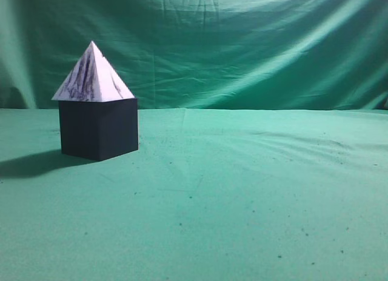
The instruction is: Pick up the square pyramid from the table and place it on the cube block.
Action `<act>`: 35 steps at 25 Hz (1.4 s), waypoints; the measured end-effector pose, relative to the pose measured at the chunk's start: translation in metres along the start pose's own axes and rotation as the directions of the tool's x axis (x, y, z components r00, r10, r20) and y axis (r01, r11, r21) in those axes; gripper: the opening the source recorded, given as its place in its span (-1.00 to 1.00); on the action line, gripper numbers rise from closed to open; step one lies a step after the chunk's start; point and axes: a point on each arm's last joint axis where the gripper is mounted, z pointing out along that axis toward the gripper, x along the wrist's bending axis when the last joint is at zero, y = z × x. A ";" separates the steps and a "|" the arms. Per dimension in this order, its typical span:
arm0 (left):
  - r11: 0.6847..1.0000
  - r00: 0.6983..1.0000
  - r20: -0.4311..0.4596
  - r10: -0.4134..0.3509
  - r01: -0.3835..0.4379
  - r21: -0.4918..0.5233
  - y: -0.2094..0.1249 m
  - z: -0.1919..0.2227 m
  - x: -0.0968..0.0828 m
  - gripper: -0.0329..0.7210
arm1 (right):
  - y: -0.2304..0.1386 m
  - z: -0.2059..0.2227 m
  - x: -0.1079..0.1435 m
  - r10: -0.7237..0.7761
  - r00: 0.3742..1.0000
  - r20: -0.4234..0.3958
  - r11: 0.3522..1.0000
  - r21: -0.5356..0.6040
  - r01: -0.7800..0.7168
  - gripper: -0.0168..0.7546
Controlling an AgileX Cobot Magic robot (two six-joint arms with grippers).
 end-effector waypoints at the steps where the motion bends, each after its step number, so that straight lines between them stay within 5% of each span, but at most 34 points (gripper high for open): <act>1: 1.000 1.000 0.000 0.000 0.000 0.000 0.000 0.000 0.000 -0.91 | -0.009 0.001 -0.001 0.008 0.999 0.038 1.000 -0.025 -0.007 -0.83; 12: 1.000 1.000 0.000 0.000 0.000 0.000 0.000 0.000 0.000 -0.91 | -0.118 0.032 -0.008 0.127 0.903 0.411 0.987 -0.140 -0.075 -0.83; 21: 1.000 1.000 0.000 0.000 0.000 0.000 0.000 0.000 0.000 -0.91 | -0.187 0.054 -0.010 0.229 0.828 0.512 0.971 -0.062 -0.230 -0.83; 35: 1.000 1.000 0.000 0.000 0.000 0.000 0.000 0.000 0.000 -0.91 | -0.193 0.055 -0.011 0.245 0.809 0.535 0.964 -0.043 -0.263 -0.83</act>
